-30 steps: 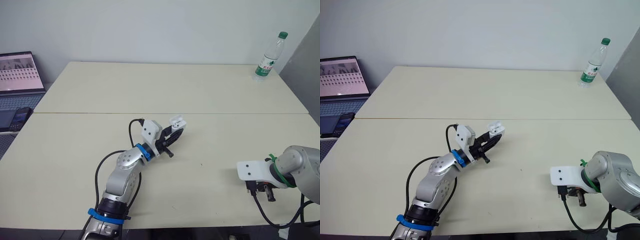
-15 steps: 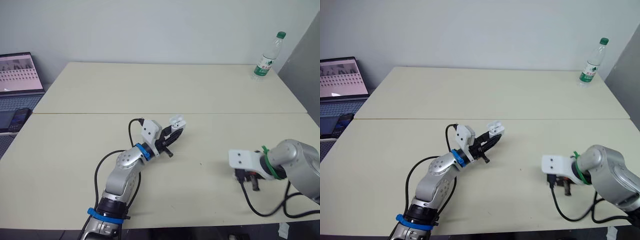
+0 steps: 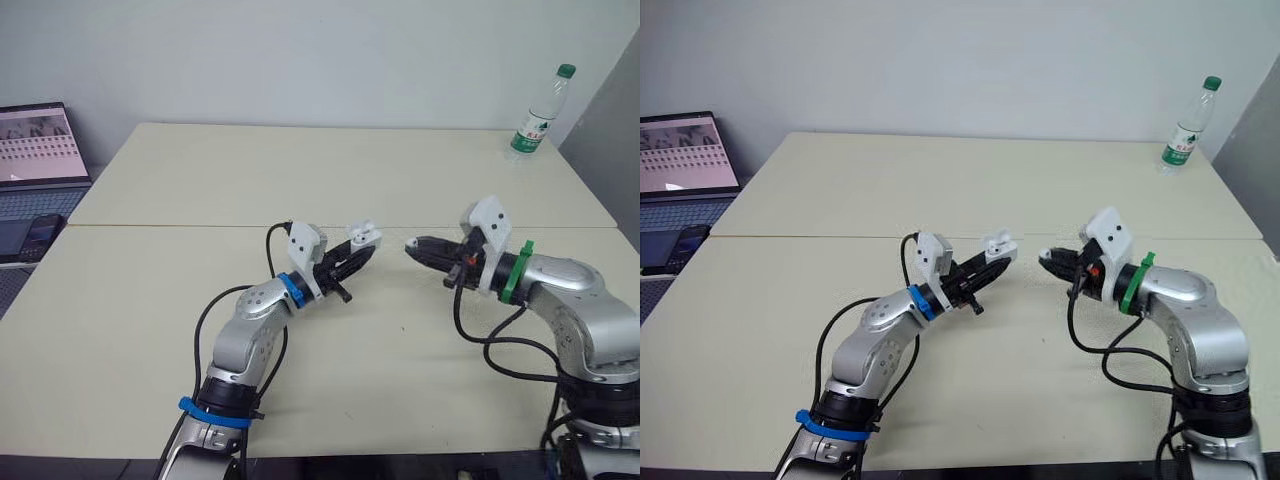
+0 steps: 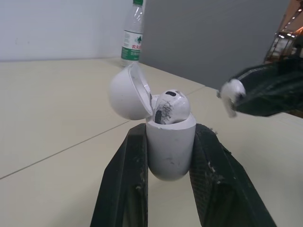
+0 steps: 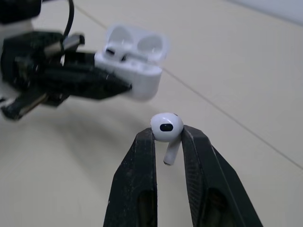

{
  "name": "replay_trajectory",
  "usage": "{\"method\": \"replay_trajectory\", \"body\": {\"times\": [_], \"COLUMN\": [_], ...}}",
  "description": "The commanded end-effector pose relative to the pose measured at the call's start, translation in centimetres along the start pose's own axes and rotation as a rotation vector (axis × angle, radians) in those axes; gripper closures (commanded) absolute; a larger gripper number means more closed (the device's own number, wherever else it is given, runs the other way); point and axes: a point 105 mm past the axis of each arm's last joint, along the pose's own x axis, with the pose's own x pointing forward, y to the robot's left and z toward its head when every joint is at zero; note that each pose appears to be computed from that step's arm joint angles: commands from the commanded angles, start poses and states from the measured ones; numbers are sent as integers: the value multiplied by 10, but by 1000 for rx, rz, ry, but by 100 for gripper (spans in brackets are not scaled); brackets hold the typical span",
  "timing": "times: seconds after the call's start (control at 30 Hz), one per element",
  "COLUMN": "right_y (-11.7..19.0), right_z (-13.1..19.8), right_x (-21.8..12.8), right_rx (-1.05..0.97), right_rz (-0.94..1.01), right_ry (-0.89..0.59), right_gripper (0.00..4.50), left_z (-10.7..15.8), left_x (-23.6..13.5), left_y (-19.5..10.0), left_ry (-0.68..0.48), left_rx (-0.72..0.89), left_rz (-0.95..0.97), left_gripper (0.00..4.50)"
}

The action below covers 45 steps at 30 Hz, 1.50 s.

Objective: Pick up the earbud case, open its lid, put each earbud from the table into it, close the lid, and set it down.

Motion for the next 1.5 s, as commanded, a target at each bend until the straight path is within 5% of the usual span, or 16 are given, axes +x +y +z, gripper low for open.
{"method": "replay_trajectory", "body": {"times": [0.03, 0.43, 0.93, 1.5], "right_y": [-5, 11, 23, 22], "right_z": [31, 35, 17, 4], "right_x": [3, 19, 26, 31], "right_rx": [0, 308, 74, 32], "right_rz": [-85, -65, -67, -73], "right_ry": [-178, -336, -272, -190], "right_gripper": [412, 412, 412, 412], "left_z": [22, 30, 33, 32], "left_x": [6, 7, 6, 6], "left_y": [-8, -12, -12, -15], "left_ry": [-59, -60, -68, -66], "left_rx": [21, -9, -5, 2], "left_rz": [-49, -96, -88, -86], "left_gripper": [371, 371, 371, 371]}}
